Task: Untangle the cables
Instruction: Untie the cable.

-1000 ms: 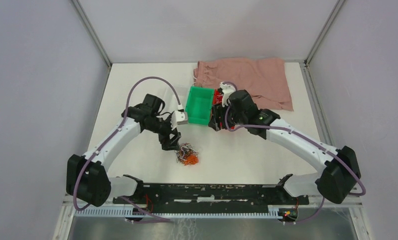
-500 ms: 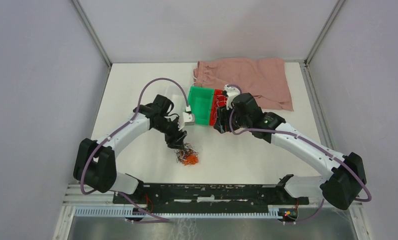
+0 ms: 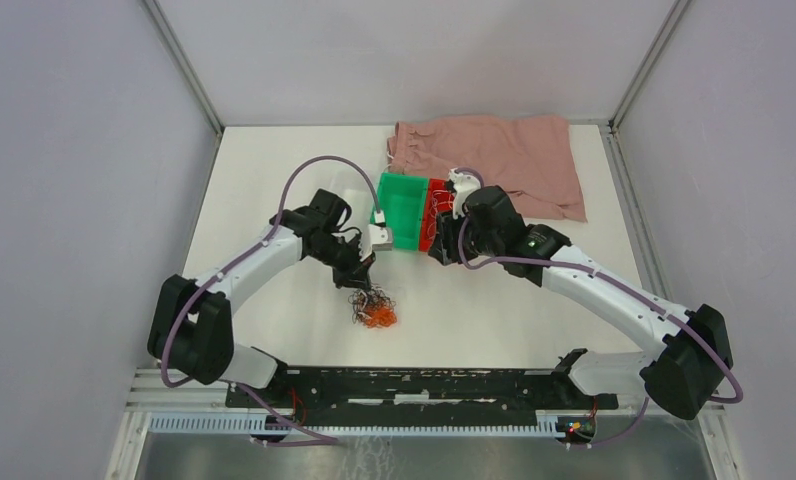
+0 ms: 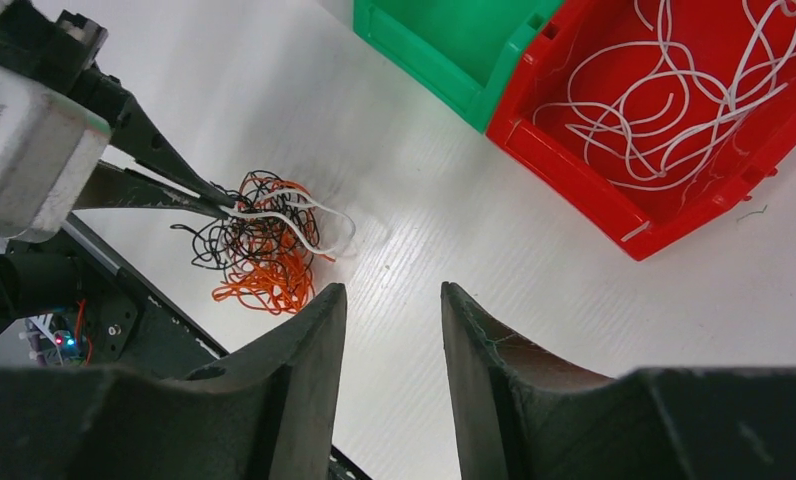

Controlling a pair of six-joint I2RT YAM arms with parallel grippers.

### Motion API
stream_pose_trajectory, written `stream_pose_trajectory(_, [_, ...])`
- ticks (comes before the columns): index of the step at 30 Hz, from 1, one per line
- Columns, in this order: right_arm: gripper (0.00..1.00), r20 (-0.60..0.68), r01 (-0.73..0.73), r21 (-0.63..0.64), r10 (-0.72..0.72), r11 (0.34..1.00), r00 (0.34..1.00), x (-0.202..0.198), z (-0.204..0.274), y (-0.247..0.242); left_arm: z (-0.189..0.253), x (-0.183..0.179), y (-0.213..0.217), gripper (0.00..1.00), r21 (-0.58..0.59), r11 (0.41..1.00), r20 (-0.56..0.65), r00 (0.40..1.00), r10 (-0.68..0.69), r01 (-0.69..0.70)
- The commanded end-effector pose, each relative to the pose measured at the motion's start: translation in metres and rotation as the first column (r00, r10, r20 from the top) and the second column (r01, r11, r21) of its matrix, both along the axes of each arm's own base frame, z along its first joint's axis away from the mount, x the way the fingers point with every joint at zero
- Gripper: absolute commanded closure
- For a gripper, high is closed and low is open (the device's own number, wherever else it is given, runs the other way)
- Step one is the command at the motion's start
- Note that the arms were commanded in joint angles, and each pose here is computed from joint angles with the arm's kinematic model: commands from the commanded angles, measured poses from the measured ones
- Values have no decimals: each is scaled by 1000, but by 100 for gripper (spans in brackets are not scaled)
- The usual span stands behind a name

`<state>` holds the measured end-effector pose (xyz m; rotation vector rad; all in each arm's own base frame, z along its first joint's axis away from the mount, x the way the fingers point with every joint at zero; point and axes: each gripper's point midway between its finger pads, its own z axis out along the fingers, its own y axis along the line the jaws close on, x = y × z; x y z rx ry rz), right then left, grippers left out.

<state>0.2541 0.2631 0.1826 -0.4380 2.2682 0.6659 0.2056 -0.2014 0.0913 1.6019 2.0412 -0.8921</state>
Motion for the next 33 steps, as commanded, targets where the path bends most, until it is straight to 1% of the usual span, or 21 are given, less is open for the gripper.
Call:
stream_pose_trajectory(1, [50,40,-23,99,20,995,999,4,18,16,51,8,-11,94,-90,996,99,995,13,-4])
stream_pose_trajectory(2, [45,39,-41,120,36,992,999,3,19,21,59,8,-11,94,-98,995,109,994,15,-4])
stream_pose_trajectory(4, [39,53,-72,149,65,986,996,2,21,31,72,6,-10,94,-108,994,120,993,22,-9])
stream_pose_trajectory(7, [32,104,-135,155,120,979,987,-4,24,48,85,0,-7,96,-107,994,121,992,38,-25])
stream_pose_trajectory(12, [27,239,-246,189,199,951,951,-18,34,78,106,-9,-3,97,-126,991,143,988,60,-42])
stream_pose_trajectory(15, [25,356,-318,211,231,924,906,-26,47,93,120,-9,-3,97,-148,986,145,984,99,-77])
stream_pose_trajectory(17, [24,409,-362,199,258,911,875,-33,50,102,128,-7,-3,97,-160,981,146,980,134,-111])
stream_pose_trajectory(19, [24,430,-384,173,281,907,858,-38,50,109,137,-7,-4,97,-176,977,155,976,152,-124])
stream_pose_trajectory(25, [22,484,-393,138,285,909,827,-43,55,127,154,-15,-4,97,-220,966,158,972,173,-136])
stream_pose_trajectory(27, [21,491,-368,127,264,921,830,-39,54,131,159,-19,-6,97,-239,961,148,973,175,-136])
stream_pose_trajectory(30, [22,493,-276,119,184,954,850,-23,48,130,168,-24,-7,97,-267,954,131,975,178,-138])
stream_pose_trajectory(33, [23,501,-152,187,38,970,864,-7,54,122,175,-29,-8,97,-288,947,124,976,181,-139])
